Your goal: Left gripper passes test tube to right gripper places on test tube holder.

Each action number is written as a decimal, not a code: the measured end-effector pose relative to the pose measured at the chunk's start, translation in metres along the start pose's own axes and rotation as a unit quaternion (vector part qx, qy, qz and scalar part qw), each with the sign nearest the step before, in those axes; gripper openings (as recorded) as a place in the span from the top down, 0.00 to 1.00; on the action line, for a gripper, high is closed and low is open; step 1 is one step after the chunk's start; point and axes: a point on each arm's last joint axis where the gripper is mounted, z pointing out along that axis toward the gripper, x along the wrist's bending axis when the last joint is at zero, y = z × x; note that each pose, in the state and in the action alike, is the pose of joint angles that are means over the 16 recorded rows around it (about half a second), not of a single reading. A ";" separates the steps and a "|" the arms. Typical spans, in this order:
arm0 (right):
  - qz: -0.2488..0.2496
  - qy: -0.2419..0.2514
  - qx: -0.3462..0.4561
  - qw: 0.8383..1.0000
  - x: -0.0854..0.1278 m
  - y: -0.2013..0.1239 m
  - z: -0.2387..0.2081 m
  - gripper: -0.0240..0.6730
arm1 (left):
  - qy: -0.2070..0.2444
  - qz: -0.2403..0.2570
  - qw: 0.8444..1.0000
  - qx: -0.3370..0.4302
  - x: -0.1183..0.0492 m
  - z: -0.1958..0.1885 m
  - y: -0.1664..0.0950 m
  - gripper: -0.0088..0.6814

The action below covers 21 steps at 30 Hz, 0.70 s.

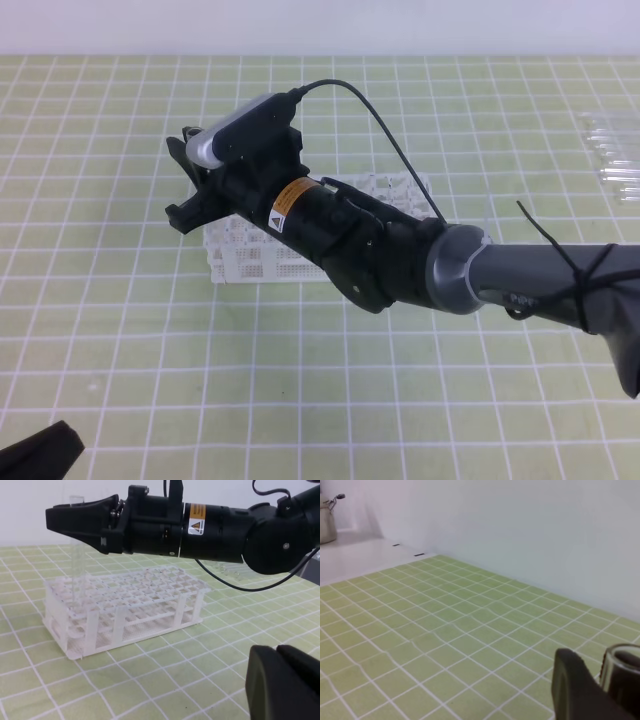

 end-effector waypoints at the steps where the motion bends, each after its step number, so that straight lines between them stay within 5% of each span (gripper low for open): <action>1: 0.000 0.000 0.000 1.000 0.000 0.000 0.000 0.84 | 0.000 0.000 1.000 0.000 0.000 0.000 0.000 0.99; 21: 0.003 0.001 0.002 1.000 0.000 -0.009 0.001 0.84 | 0.000 0.000 1.000 0.000 0.000 0.000 0.000 0.99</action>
